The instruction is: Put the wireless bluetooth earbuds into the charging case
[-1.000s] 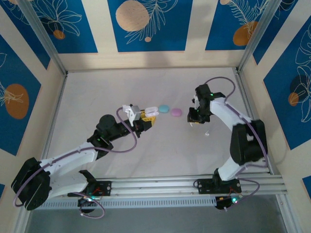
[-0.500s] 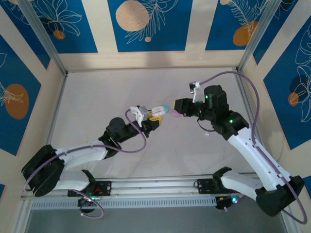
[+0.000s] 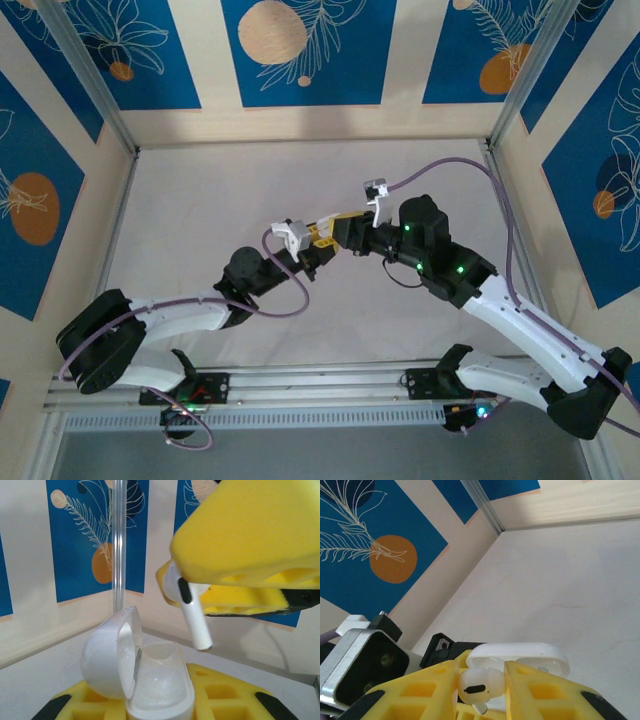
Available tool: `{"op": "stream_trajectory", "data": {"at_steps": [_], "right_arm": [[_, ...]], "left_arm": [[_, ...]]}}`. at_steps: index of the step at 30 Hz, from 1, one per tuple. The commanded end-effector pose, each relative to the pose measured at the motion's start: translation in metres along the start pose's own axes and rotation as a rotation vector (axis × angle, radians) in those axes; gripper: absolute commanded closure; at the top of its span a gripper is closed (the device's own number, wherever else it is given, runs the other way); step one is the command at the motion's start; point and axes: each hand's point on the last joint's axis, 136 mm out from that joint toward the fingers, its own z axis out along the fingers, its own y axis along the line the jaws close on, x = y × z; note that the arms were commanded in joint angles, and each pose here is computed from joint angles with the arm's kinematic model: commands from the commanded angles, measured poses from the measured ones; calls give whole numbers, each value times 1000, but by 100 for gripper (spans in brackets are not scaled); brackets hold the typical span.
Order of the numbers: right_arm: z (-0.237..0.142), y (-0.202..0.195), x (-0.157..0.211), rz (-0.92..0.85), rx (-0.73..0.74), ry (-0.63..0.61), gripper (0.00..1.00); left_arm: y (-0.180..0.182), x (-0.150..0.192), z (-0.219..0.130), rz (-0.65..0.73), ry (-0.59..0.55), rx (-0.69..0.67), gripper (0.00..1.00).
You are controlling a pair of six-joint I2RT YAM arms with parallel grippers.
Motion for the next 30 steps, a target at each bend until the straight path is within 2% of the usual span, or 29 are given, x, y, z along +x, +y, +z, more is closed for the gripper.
{"op": "stream_trajectory", "data": {"at_steps": [1, 30], "right_arm": [[2, 1, -9, -21, 7, -50, 71], [16, 1, 15, -69, -26, 23, 71]], "left_arm": [[-6, -27, 5, 28, -89, 7, 92], [-3, -35, 7, 8, -134, -29, 91]]}}
